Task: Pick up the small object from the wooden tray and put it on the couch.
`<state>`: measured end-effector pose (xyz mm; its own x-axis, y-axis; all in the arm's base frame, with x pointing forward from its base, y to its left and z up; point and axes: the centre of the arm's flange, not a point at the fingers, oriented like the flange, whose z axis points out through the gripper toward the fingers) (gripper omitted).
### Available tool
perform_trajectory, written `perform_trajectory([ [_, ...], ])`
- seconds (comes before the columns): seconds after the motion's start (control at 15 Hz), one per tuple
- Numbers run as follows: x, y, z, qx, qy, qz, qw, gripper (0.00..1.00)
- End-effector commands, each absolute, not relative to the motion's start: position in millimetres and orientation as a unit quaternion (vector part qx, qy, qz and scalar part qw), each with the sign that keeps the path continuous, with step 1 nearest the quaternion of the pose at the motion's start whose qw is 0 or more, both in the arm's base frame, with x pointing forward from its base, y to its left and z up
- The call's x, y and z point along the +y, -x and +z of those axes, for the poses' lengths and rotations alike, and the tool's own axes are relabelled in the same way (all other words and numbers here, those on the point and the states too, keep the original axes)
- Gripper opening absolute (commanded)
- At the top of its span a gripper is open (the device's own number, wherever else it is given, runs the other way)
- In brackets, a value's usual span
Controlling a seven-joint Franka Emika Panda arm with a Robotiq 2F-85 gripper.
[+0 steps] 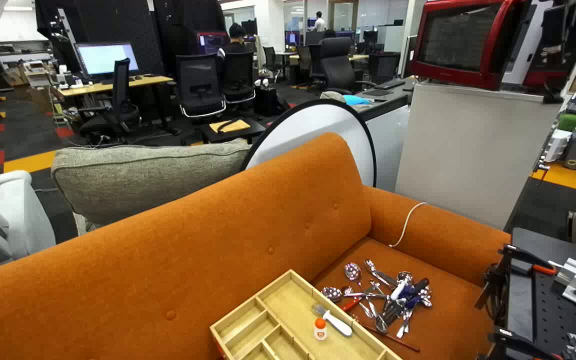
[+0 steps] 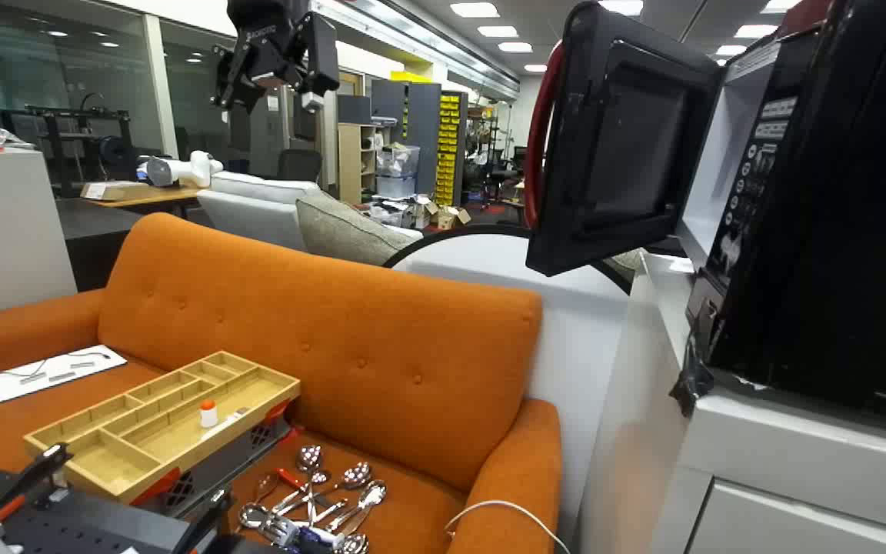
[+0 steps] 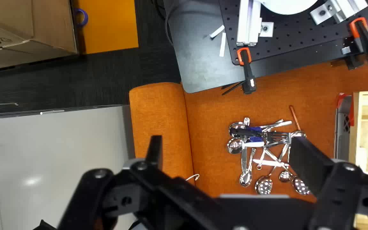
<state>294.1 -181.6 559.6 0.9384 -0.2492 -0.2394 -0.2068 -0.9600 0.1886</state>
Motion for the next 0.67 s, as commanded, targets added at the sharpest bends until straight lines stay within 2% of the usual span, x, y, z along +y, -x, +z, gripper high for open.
perform_trajectory([
  [0.0, -182, -294, 560, -0.116, -0.981, -0.131, 0.081, 1.00],
  [0.47, -178, -295, 560, -0.108, -0.982, -0.131, 0.082, 1.00],
  [0.6, -165, -303, 562, -0.070, -0.989, -0.112, 0.061, 1.00],
])
